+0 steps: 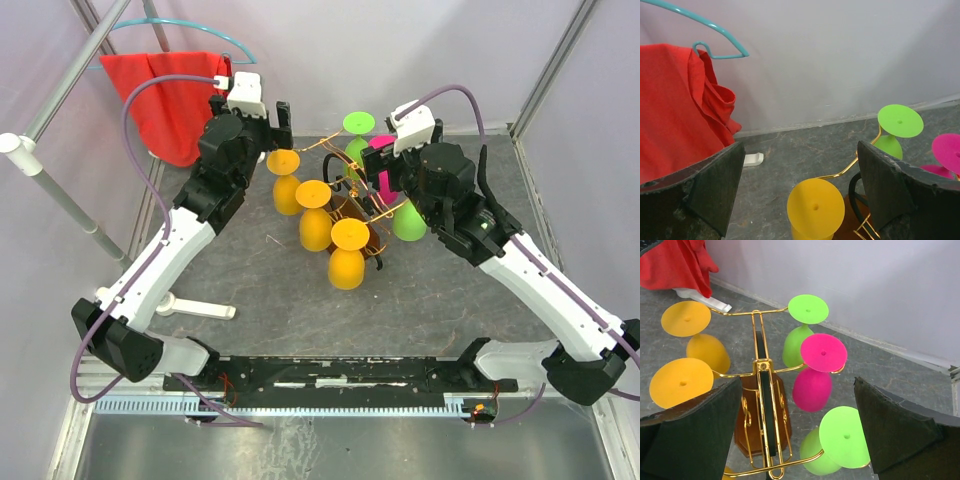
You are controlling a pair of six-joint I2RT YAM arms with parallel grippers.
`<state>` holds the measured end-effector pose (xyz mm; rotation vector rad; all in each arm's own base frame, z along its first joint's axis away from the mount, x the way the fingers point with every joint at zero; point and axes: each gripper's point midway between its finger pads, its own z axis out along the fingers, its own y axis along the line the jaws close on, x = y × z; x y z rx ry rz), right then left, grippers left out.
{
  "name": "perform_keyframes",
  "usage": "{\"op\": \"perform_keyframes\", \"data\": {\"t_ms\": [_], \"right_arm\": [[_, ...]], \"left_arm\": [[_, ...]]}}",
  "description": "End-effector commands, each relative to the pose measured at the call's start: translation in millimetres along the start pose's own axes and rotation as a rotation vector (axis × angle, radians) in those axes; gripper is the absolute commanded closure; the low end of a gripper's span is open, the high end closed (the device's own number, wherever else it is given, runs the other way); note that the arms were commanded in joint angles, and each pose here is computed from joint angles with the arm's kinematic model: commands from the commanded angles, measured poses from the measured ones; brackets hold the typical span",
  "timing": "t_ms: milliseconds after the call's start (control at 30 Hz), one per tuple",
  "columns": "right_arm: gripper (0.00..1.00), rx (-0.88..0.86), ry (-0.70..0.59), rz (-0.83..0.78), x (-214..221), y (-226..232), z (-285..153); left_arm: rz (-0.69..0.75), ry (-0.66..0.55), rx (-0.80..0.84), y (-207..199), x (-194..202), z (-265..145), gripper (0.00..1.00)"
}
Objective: Place the wine glass upside down on the wine glass rack
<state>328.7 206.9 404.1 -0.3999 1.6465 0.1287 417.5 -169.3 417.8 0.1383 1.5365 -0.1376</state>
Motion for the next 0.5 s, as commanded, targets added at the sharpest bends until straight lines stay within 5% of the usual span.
{"op": "perform_keyframes", "data": {"t_ms": [0, 467], "right_arm": [[0.00, -0.018, -0.059, 0.057, -21.2, -1.0, -3.1], [0.00, -0.001, -0.074, 0.082, -21.5, -5.1, -3.5]], "left_arm": [[-0.078, -0.070, -0.086, 15.9, -22.7, -6.4, 0.01], [-0.100, -0.053, -0.145, 23.3, -17.4, -4.0, 0.01]]}}
